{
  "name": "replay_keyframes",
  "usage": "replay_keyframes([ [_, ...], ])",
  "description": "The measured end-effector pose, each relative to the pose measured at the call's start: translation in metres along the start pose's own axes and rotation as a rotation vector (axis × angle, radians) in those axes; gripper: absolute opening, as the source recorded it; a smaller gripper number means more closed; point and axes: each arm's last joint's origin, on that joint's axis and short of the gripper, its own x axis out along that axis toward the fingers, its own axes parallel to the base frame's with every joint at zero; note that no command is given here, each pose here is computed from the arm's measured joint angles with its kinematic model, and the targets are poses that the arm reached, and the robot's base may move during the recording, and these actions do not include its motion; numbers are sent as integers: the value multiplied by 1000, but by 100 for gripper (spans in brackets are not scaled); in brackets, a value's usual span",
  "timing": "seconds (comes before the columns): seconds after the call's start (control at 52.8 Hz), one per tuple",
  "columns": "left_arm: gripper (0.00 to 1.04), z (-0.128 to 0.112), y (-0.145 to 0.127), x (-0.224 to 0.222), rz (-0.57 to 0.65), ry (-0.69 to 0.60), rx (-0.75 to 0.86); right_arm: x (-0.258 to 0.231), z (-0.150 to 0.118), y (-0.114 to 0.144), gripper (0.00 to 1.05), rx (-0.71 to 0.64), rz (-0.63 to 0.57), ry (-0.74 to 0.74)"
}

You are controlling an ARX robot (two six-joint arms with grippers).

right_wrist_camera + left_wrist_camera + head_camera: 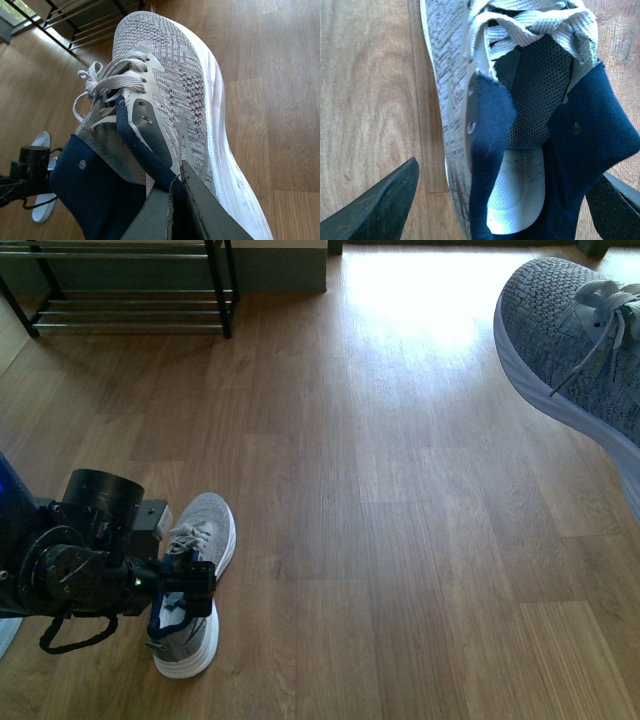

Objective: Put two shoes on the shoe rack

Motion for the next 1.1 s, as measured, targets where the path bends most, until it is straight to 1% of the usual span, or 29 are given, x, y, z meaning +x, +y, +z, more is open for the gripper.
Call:
replay_keyframes([
  [0.095,95,2,-7,10,-18,23,16,0,0,0,1,0,0,0],
  [0.341,95,12,-11,22,6,45,28,0,0,0,1,0,0,0],
  [0.379,88,12,-11,23,17,47,30,0,0,0,1,0,0,0],
  [0.398,83,12,-11,24,29,46,31,0,0,0,1,0,0,0],
  [0.512,61,11,-11,24,39,59,38,0,0,0,1,0,0,0],
  [0.568,54,12,-12,24,44,63,41,0,0,0,1,0,0,0],
  [0.682,37,14,-14,24,52,73,46,0,0,0,1,0,0,0],
  [0.853,20,17,-17,26,53,81,50,0,0,0,1,0,0,0],
  [0.91,10,17,-17,27,50,81,44,0,0,0,1,0,0,0],
  [0.966,4,17,-17,27,50,75,39,0,0,0,1,0,0,0],
  [1.004,3,16,-17,27,49,67,33,0,0,0,1,0,0,0],
  [1.099,3,14,-16,26,47,54,29,0,0,0,1,0,0,0],
])
